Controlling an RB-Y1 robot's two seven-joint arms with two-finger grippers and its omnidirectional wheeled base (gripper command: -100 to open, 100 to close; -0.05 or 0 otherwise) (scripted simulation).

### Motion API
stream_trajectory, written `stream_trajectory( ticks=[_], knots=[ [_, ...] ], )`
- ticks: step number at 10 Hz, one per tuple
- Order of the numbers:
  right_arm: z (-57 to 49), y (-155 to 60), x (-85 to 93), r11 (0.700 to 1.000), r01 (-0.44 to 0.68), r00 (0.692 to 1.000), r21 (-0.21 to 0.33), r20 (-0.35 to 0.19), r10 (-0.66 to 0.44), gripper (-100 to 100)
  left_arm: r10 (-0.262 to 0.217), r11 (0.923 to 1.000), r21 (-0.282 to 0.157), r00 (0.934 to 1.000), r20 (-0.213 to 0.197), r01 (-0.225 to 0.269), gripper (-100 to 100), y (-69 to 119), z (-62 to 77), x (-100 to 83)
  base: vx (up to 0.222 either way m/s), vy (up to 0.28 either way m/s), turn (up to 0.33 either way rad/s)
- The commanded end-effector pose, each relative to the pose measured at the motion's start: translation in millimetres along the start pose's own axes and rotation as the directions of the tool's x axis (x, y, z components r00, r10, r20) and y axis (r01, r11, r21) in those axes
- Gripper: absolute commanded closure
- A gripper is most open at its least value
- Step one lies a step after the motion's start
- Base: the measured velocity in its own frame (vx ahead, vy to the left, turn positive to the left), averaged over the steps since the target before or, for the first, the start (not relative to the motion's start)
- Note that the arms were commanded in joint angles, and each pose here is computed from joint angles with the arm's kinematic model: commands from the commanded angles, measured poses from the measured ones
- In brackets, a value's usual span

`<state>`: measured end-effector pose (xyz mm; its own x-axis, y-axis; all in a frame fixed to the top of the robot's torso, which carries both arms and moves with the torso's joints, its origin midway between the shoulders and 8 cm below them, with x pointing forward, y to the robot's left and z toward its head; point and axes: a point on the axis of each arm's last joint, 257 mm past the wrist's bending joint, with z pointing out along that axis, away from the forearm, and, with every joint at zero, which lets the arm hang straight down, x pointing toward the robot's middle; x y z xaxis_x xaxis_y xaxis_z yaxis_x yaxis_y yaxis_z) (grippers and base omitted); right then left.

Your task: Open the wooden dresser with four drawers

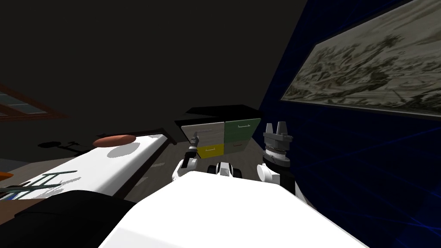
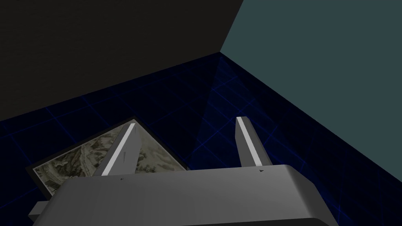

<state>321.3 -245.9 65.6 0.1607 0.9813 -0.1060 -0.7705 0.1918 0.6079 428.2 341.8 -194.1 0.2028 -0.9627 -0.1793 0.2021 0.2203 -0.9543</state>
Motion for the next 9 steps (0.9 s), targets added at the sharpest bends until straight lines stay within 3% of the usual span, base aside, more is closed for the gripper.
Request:
stream_trajectory(
  ticks=[1, 3, 4, 6, 7, 9],
  knots=[
    [0.0, 0.0, 0.0, 1.000, 0.000, 1.000, 0.000, 0.000, 0.000, 0, -0.061, 0.9976, -0.032, 0.9972, 0.043, 0.062, -100, 11.3, -3.2, 8.7, 0.063, -0.030, 0.010],
    [0.1, 0.0, 0.0, 1.000, 0.000, 1.000, 0.000, 0.000, 0.000, 0, -0.098, 0.9940, -0.042, 0.9929, 0.068, 0.101, -100, 15.0, -4.9, 15.1, 0.033, -0.014, 0.004],
    [0.1, 0.0, 0.0, 1.000, 0.000, 1.000, 0.000, 0.000, 0.000, 0, -0.087, 0.9952, -0.040, 0.9943, 0.060, 0.090, -100, 14.3, -4.7, 13.2, 0.008, -0.004, 0.000],
    [0.1, 0.0, 0.1, 1.000, 0.000, 1.000, 0.000, 0.000, 0.000, 0, -0.057, 0.9965, -0.055, 0.9925, 0.108, 0.063, -100, 27.4, 9.9, -5.6, -0.083, 0.016, -0.229],
    [0.1, 0.0, 0.1, 1.000, 0.000, 1.000, 0.000, 0.000, 0.000, 0, -0.062, 0.9970, -0.040, 0.9925, 0.105, 0.067, -100, 21.7, 16.1, -3.2, -0.100, 0.033, -0.050],
    [0.1, 0.0, 0.1, 1.000, 0.000, 1.000, 0.000, 0.000, 0.000, 0, -0.039, 0.9975, -0.051, 0.9877, 0.152, 0.048, -100, 31.0, 33.3, -20.5, -0.101, 0.040, -0.169]
  ],
)
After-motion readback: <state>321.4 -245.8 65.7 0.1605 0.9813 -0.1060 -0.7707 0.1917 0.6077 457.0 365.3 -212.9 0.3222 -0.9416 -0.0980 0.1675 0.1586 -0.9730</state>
